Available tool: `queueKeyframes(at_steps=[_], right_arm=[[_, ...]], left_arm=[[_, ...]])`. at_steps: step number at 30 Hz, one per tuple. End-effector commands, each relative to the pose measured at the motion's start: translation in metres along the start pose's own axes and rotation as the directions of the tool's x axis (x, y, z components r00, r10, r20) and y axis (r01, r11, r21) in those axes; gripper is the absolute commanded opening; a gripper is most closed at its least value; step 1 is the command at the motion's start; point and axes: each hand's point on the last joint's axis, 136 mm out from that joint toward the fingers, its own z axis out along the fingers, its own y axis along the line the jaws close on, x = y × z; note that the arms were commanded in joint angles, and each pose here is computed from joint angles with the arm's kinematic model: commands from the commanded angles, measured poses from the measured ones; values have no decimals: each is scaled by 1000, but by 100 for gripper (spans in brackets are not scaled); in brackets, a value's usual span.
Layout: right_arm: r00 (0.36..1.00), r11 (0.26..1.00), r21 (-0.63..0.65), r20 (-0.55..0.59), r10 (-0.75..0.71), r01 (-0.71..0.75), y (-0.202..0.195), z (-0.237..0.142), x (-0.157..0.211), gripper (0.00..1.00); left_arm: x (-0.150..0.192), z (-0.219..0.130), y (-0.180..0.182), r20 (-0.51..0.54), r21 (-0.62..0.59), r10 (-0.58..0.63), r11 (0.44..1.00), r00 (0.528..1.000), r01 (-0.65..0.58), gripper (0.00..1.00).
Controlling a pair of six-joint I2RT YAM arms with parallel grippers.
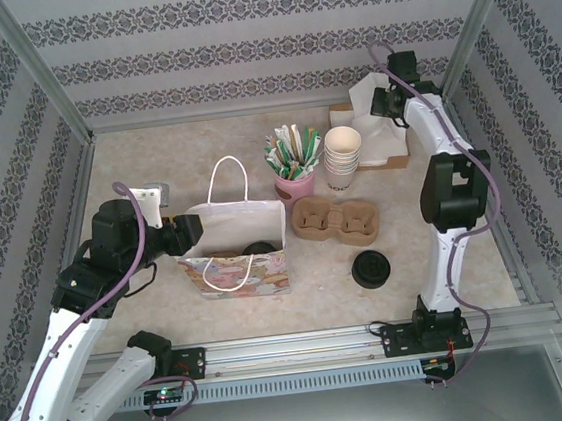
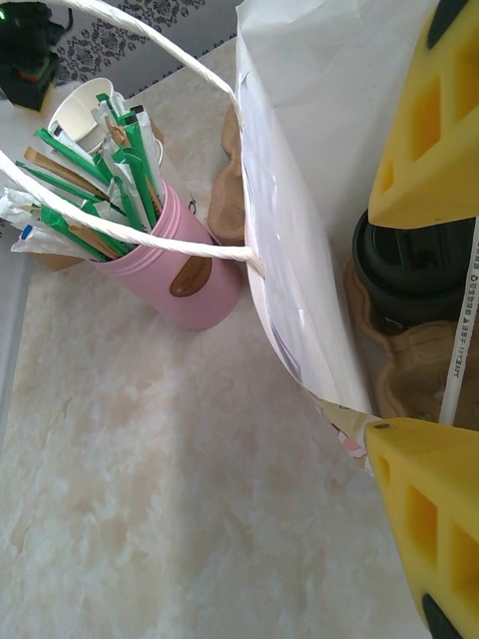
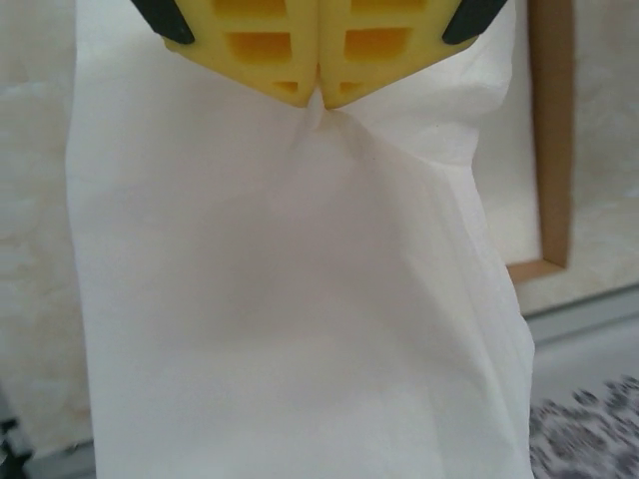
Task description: Pack the takeout coffee
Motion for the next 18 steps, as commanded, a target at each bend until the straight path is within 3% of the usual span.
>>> queueKeyframes(at_steps=[1, 10, 18], right_arm=[[990, 998, -36, 133, -47, 52, 11, -50, -34, 0], [907, 970, -113, 391, -156, 216, 48, -175, -69, 0], [758, 850, -193, 577, -306, 490, 133, -288, -38, 0]], left_arm=[[2, -8, 0, -6, -11, 0, 1000, 1000, 0, 54], [2, -11, 2, 3, -23, 8, 1000, 1000, -8, 54], [-1, -17, 4, 11, -44, -1, 999, 1000, 2, 54]])
